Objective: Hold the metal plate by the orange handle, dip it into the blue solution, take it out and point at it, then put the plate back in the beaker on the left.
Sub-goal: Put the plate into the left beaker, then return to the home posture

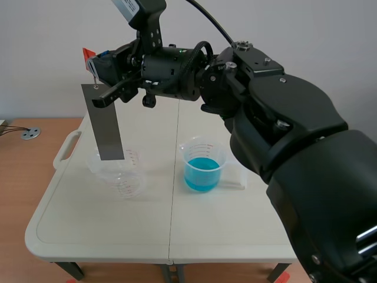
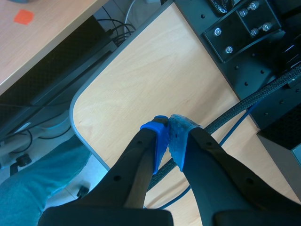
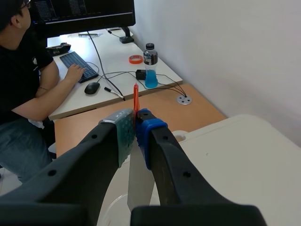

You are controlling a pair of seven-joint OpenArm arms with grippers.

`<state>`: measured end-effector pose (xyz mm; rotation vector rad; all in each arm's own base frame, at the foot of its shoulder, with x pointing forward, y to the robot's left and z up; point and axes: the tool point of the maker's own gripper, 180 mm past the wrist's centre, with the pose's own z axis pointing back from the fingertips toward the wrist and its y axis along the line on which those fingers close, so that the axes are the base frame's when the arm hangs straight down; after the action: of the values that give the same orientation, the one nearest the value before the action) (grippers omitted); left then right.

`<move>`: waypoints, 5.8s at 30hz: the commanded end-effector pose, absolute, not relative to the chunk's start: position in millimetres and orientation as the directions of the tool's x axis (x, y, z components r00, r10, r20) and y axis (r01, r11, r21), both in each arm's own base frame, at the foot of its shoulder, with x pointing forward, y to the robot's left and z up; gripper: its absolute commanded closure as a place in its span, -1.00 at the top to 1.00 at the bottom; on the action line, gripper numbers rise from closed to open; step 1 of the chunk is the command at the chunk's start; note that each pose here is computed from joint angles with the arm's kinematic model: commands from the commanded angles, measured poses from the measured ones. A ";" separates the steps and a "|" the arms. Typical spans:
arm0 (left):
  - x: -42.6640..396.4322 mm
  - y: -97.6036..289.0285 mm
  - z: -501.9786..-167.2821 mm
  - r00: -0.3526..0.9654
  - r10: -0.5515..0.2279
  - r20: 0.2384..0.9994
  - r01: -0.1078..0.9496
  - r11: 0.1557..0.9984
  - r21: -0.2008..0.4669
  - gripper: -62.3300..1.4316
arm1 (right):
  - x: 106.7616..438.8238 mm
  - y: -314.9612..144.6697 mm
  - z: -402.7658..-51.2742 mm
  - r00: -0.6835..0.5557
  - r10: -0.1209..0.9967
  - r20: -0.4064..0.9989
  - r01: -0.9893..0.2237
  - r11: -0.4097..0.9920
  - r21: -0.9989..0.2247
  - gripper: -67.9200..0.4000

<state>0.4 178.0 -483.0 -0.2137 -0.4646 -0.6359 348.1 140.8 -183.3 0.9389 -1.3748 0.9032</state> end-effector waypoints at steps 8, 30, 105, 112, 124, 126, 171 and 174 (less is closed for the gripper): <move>-0.5 173.4 -479.9 0.706 -0.512 0.490 0.614 0.787 -0.062 -0.87 | 349.0 152.3 -190.0 0.028 -0.035 0.999 -0.933 0.357 0.039 -0.95; -0.6 173.3 -480.0 0.706 -0.511 0.490 0.614 0.787 -0.062 -0.87 | 330.5 168.3 -236.4 0.094 0.043 0.995 -0.951 0.300 0.077 -0.95; 217.0 227.9 -253.9 0.146 -0.503 0.852 0.294 0.844 0.448 1.00 | 288.4 -52.9 -221.9 0.089 0.110 0.990 -0.754 0.657 -0.005 0.95; 240.9 190.1 -209.9 -0.036 -0.438 0.898 0.319 0.847 0.426 1.00 | 269.1 -73.8 -223.1 0.112 0.128 0.985 -0.720 0.694 -0.008 0.95; 254.2 126.2 -166.0 -0.207 -0.284 0.936 0.397 0.851 0.345 1.00 | 255.4 -78.5 -227.7 0.137 0.138 0.981 -0.719 0.695 0.003 0.95; 251.3 115.8 -164.0 -0.213 -0.260 0.942 0.420 0.846 0.328 1.00 | 255.4 -78.5 -227.7 0.137 0.138 0.981 -0.719 0.695 0.003 0.95; 234.9 90.4 -196.8 -0.105 -0.251 0.962 0.526 0.807 0.268 1.00 | 254.9 -79.1 -231.8 0.153 0.154 0.976 -0.719 0.695 0.003 0.95; 234.9 90.4 -196.8 -0.105 -0.251 0.962 0.526 0.807 0.268 1.00 | 255.0 -79.1 -231.8 0.153 0.154 0.976 -0.719 0.695 0.003 0.95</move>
<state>235.4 93.2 -204.5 -0.2168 -1.5148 -0.6690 252.8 -81.8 -241.3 0.5304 -1.2423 0.6641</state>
